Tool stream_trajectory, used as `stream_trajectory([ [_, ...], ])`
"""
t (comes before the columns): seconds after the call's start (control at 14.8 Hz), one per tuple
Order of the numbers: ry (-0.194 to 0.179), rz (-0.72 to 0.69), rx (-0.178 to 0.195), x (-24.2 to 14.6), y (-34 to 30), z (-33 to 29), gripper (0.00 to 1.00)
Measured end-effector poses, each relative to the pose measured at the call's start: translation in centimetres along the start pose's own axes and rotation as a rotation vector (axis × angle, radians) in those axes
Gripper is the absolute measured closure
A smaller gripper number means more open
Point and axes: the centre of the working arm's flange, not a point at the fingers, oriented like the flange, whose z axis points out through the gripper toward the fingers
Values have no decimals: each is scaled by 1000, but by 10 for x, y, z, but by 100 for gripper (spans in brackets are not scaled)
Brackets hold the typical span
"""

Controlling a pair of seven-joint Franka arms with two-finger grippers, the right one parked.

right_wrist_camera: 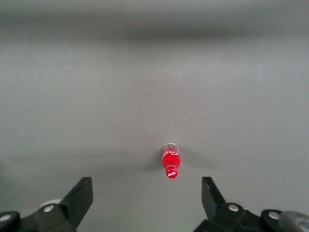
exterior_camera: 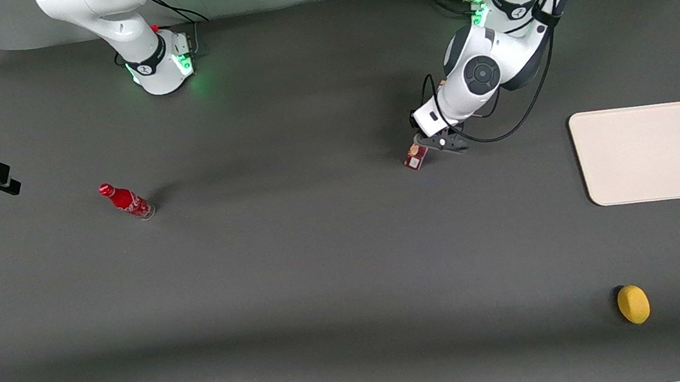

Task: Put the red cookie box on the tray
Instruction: 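Move the open left gripper down over the red plaid cookie box, then carry the hanging cookie box with the left gripper over the white tray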

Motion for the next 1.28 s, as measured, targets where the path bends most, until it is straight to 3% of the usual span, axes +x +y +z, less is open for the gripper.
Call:
stream_trajectory([
  [0.2,17,-43,-4,8,-13,-9,90],
  [0.27,21,-60,-6,14,-19,-17,90],
  [0.41,-12,-108,-3,31,-39,-52,90],
  [0.54,-60,-161,-10,53,-61,-120,90],
  [0.74,-101,-237,-22,69,-107,-245,90],
  [0.88,-101,-304,20,63,-158,-314,90],
  [1.15,-60,-424,168,43,-268,-402,90],
  [1.28,-81,-415,197,35,-344,-407,90],
])
